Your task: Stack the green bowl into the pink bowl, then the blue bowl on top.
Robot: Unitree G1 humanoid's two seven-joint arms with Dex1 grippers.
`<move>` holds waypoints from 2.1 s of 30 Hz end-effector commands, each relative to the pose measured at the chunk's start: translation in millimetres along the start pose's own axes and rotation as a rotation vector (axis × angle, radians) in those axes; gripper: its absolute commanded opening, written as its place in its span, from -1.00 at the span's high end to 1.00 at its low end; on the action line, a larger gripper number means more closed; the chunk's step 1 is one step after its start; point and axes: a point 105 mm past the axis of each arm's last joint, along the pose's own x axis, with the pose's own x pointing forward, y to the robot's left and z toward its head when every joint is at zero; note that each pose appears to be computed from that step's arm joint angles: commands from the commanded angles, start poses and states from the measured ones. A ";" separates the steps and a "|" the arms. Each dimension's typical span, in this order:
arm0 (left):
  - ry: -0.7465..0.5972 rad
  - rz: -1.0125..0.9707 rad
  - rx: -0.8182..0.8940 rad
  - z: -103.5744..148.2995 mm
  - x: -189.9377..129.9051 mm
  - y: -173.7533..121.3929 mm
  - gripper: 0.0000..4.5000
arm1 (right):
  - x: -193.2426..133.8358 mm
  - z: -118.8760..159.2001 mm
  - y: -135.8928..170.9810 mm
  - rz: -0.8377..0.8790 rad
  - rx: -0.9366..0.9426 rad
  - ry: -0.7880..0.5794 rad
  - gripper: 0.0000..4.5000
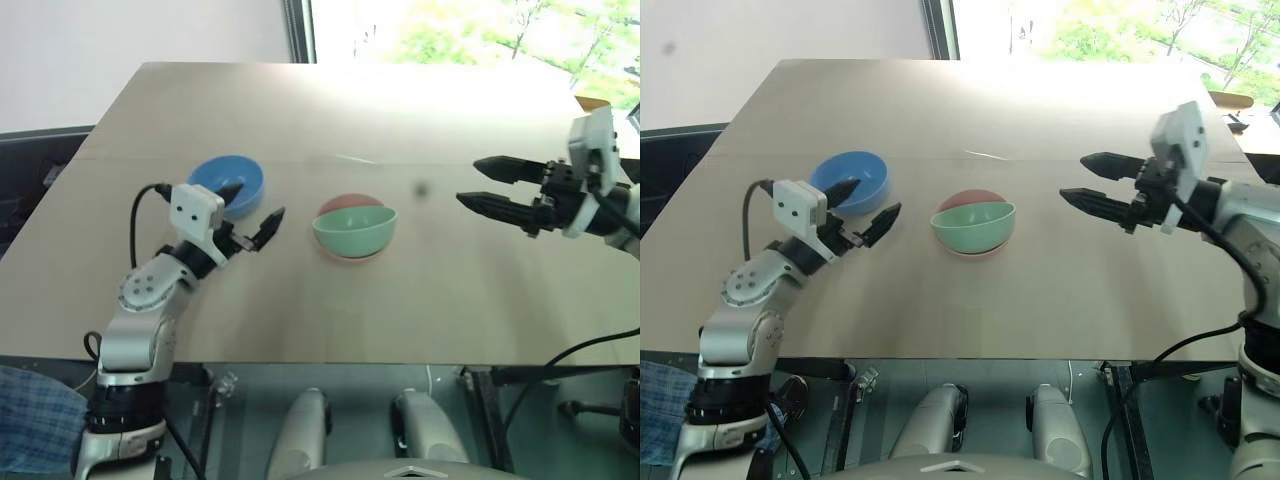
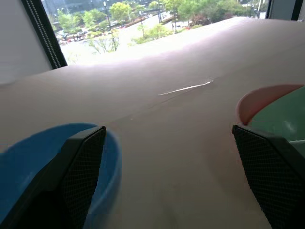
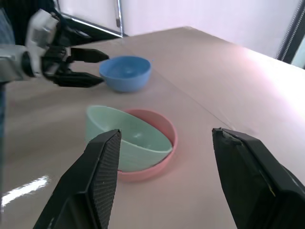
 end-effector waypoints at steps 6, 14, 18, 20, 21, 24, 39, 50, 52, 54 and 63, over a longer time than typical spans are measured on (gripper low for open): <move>0.165 0.096 0.231 -14.5 -0.4 50.6 -1.00 | -21.1 17.0 17.0 0.075 -0.015 -0.076 -0.42; 0.210 0.053 0.269 -21.7 0.9 52.6 -1.00 | -21.1 10.6 14.5 0.047 -0.011 -0.058 -0.42; 0.209 0.027 0.275 -21.7 1.4 49.7 -1.00 | -20.0 8.5 15.4 0.048 -0.007 -0.056 -0.42; 0.204 0.031 0.259 -21.6 1.6 49.7 -1.00 | -19.9 8.4 15.2 0.046 -0.006 -0.056 -0.42; 0.205 0.031 0.266 -21.7 1.8 49.8 -1.00 | -19.8 7.9 15.1 0.045 -0.006 -0.055 -0.42; 0.210 0.022 0.277 -23.1 2.2 48.5 -1.00 | -19.7 6.8 14.3 0.042 -0.007 -0.052 -0.42; 0.243 -0.041 0.324 -32.8 11.9 44.3 -1.00 | -18.9 7.6 13.0 0.049 -0.016 -0.053 -0.42; 0.221 -0.074 0.351 -28.2 18.6 38.3 0.68 | -19.5 0.0 11.9 0.041 -0.011 -0.037 -0.46; 0.218 -0.071 0.353 -26.7 19.3 38.9 0.97 | -19.7 -1.1 11.3 0.038 -0.009 -0.037 -0.46; 0.215 -0.068 0.351 -25.4 19.6 39.8 0.97 | -19.7 -2.3 11.0 0.037 -0.010 -0.037 -0.46; 0.127 -0.113 0.355 -0.1 31.0 32.7 0.97 | -19.5 -4.0 9.8 0.038 -0.011 -0.038 -0.46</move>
